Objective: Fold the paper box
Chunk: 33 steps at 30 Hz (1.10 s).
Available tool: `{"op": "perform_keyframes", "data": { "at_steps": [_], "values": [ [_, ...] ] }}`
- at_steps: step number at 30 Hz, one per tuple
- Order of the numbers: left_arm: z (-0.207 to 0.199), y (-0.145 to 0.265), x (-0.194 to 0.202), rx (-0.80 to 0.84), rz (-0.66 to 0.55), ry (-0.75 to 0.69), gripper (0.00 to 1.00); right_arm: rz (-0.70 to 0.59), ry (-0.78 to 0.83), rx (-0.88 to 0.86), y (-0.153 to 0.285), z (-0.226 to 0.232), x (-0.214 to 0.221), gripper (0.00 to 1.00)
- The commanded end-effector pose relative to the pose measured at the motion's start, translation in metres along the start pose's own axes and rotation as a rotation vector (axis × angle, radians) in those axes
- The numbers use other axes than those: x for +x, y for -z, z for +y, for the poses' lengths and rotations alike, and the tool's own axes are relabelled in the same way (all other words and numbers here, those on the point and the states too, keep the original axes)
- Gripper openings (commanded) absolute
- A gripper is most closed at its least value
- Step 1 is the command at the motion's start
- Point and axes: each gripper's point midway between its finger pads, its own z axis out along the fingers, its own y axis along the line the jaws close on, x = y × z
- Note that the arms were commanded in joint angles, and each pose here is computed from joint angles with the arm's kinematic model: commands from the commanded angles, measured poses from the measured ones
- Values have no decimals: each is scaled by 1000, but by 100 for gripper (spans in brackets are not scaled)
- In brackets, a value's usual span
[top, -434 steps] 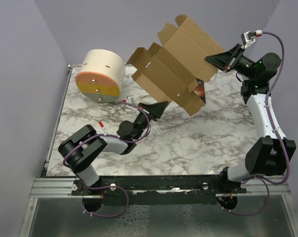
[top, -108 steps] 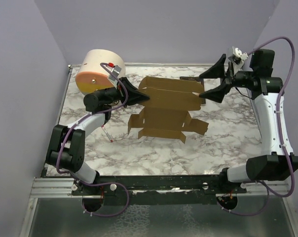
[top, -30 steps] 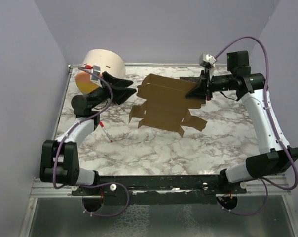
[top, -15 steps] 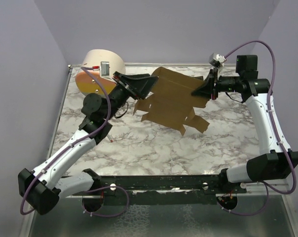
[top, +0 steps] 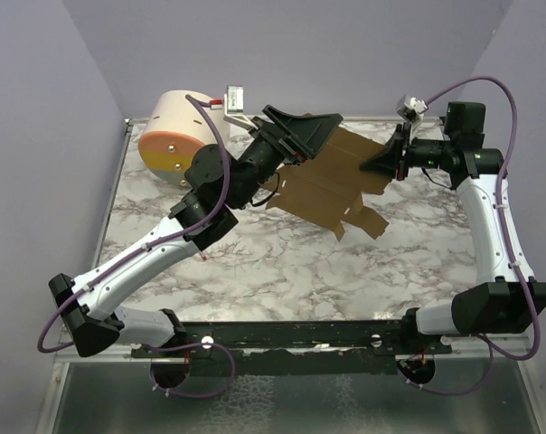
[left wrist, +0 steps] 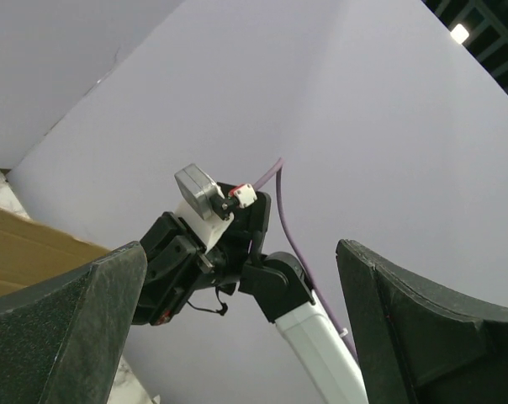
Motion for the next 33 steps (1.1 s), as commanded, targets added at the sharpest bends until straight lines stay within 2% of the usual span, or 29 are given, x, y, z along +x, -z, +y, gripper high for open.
{"op": "perform_keyframes", "data": {
  "at_steps": [1,13,15,18,21,27,33],
  "values": [
    [0,-7,1,-10,-5,15,99,-32,27,-28,2,7,-5,1],
    [-17,-26,23,2,58,-41,99,-38,32,-35,2,10,-4,1],
    [-8,-25,27,-39,69,-58,99,-37,26,-36,2,9,-4,1],
    [8,-17,3,-135,-25,-113,99,-36,25,-36,2,8,-4,1],
    [-10,-12,-25,-109,-108,-137,99,-41,29,-40,3,10,-5,1],
    [-25,-30,-15,-72,-50,-124,99,-47,28,-54,2,12,-6,1],
    [-27,-33,-14,-62,-51,-128,99,-47,28,-55,2,13,-5,1]
  ]
}}
